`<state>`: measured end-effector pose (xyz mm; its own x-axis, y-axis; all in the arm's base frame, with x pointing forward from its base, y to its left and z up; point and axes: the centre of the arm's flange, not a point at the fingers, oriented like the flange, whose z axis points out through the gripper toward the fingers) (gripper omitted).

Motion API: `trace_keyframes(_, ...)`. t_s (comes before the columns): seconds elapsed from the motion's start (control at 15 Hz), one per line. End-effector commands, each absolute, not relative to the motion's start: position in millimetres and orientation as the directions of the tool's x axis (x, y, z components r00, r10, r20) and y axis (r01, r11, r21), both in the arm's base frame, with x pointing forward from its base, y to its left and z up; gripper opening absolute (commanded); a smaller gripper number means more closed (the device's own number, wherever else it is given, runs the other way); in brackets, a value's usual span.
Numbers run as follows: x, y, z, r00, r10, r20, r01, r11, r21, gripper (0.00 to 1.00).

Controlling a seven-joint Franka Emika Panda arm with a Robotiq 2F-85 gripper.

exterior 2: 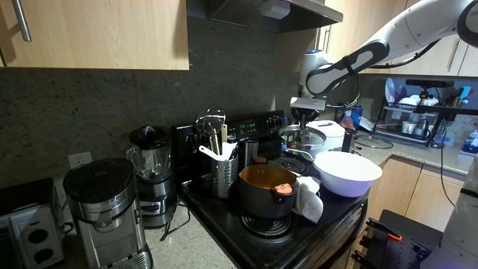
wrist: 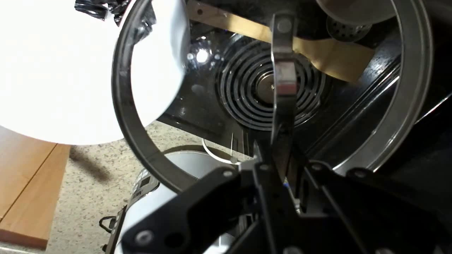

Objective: Uncover the pot

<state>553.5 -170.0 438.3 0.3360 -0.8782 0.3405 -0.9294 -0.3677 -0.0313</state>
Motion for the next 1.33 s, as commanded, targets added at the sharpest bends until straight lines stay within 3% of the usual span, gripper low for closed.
trace_keyframes(0.0,562,-173,440,0.244,-0.893,0.377,-0.951,-0.296,-0.086,0.07)
trace_keyframes(0.53,570,-171,429,0.099,-0.889,0.446,-0.979,-0.168,-0.118,0.06)
trace_keyframes(1.27,606,-164,445,0.177,-0.863,0.473,-0.963,-0.251,-0.098,0.06)
